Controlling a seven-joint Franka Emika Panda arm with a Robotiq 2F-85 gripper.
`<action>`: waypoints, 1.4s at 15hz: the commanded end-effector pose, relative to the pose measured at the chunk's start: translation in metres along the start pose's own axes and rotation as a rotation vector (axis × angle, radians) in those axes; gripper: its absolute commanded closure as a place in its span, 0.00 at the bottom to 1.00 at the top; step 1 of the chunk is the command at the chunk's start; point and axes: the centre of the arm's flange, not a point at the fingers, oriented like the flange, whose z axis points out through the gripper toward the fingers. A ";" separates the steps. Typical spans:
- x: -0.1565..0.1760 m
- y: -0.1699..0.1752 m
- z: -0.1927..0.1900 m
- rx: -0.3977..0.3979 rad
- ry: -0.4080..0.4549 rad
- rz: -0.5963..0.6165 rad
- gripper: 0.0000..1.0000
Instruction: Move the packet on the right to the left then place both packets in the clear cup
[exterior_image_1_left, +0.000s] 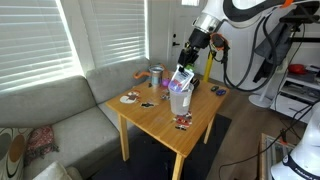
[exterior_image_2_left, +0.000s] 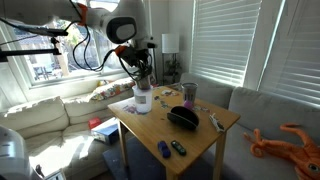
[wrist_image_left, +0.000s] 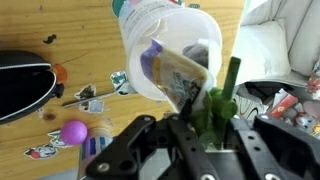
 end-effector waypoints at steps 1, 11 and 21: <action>0.010 0.000 -0.002 0.032 -0.033 -0.012 0.97; 0.009 0.001 0.002 0.005 -0.084 -0.018 0.97; 0.010 0.003 -0.019 0.009 -0.047 -0.029 0.08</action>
